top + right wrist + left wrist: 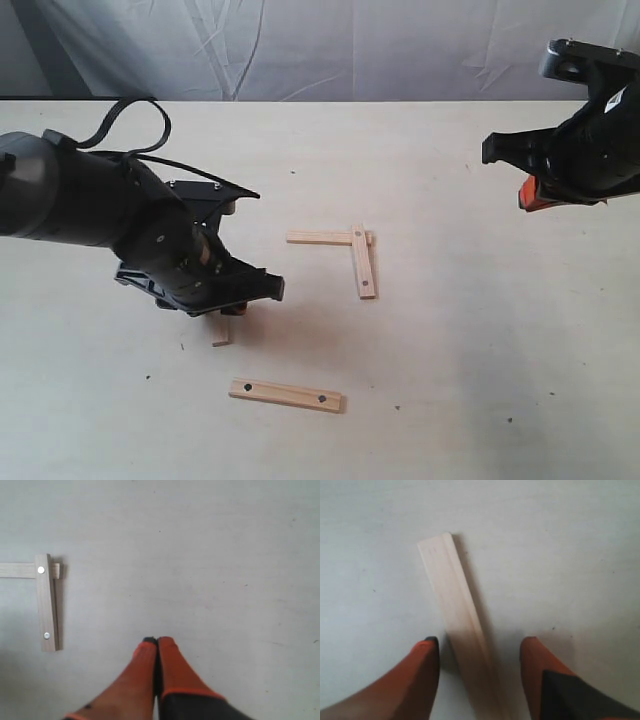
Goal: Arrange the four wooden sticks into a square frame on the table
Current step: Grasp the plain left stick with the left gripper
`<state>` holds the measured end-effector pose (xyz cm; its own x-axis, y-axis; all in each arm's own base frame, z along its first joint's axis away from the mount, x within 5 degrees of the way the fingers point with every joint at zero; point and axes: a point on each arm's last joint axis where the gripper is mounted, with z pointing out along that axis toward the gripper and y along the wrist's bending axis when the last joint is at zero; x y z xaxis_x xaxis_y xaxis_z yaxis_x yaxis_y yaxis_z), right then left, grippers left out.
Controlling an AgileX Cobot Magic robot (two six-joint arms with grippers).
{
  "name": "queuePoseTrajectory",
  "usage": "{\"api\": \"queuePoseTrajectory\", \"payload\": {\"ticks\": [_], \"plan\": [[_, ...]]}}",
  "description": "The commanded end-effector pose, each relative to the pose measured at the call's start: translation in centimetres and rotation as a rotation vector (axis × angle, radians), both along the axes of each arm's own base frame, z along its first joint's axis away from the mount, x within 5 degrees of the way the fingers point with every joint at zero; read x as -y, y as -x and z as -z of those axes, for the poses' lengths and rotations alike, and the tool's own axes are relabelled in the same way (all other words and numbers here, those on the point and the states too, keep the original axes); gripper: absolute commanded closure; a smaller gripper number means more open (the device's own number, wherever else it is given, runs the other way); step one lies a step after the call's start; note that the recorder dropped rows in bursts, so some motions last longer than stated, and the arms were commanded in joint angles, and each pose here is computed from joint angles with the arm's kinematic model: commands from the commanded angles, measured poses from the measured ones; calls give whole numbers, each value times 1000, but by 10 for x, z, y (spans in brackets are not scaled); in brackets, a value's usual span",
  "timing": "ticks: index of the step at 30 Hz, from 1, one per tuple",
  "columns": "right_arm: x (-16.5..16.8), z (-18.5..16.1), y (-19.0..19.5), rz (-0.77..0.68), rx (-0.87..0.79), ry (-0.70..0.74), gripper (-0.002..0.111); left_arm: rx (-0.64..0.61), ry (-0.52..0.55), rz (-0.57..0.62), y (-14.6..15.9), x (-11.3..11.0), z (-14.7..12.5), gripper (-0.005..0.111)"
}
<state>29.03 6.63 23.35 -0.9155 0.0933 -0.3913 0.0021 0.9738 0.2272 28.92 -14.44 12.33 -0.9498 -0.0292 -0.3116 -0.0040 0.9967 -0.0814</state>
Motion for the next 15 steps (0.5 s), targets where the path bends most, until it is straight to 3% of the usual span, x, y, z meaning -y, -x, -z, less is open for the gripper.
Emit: {"api": "queuePoseTrajectory", "payload": {"ticks": [1, 13, 15], "plan": [[1, -2, 0, 1, 18, 1, 108, 13, -23, -12, -2, -3, -1, 58], [1, -2, 0, 1, 19, 1, 108, -45, -59, -20, -1, -5, 15, 58], [1, -2, 0, 3, 24, -2, 108, -45, -59, -20, -1, -5, 15, 74]]}}
